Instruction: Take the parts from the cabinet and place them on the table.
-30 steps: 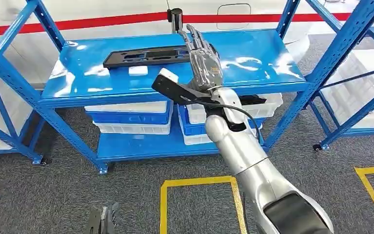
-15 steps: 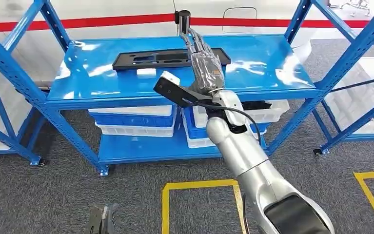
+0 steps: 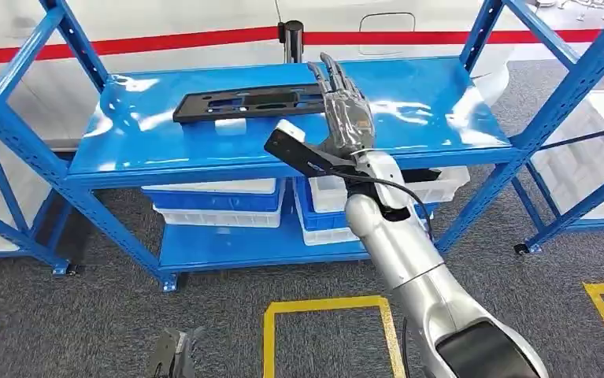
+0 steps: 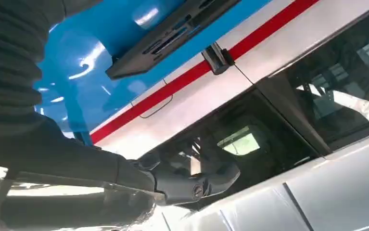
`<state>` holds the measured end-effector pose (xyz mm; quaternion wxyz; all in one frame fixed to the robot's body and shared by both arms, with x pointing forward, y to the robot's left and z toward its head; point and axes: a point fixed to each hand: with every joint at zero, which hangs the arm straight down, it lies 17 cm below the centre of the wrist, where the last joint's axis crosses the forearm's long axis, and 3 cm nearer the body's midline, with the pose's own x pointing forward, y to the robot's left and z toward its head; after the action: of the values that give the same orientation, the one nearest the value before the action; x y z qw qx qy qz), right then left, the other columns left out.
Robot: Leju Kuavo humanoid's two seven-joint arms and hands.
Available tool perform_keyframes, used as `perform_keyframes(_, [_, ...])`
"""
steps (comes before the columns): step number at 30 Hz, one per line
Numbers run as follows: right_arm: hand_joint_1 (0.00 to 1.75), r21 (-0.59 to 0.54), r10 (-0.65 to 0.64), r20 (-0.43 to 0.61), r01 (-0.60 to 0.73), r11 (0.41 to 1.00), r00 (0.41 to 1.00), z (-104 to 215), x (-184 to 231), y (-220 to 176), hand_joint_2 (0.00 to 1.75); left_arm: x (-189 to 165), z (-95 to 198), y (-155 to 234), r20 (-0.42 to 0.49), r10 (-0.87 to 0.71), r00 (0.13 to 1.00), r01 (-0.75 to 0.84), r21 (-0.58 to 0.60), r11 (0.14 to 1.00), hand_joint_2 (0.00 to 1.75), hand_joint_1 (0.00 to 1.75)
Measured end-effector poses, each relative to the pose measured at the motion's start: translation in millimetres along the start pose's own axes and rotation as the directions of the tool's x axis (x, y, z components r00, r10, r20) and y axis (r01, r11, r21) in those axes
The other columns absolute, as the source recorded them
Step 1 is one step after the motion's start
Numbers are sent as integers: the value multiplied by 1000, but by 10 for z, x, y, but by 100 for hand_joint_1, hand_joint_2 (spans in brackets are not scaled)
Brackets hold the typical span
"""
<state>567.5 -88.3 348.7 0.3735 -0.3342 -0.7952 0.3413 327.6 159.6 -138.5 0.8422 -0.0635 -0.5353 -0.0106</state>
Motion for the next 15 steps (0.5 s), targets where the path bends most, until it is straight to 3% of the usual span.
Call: perform_keyframes(15, [0, -5, -1, -15, 1, 1000, 1000, 68, -21, 1, 175, 3, -6, -48, -1, -32, 999, 32, -28, 999, 0, 0])
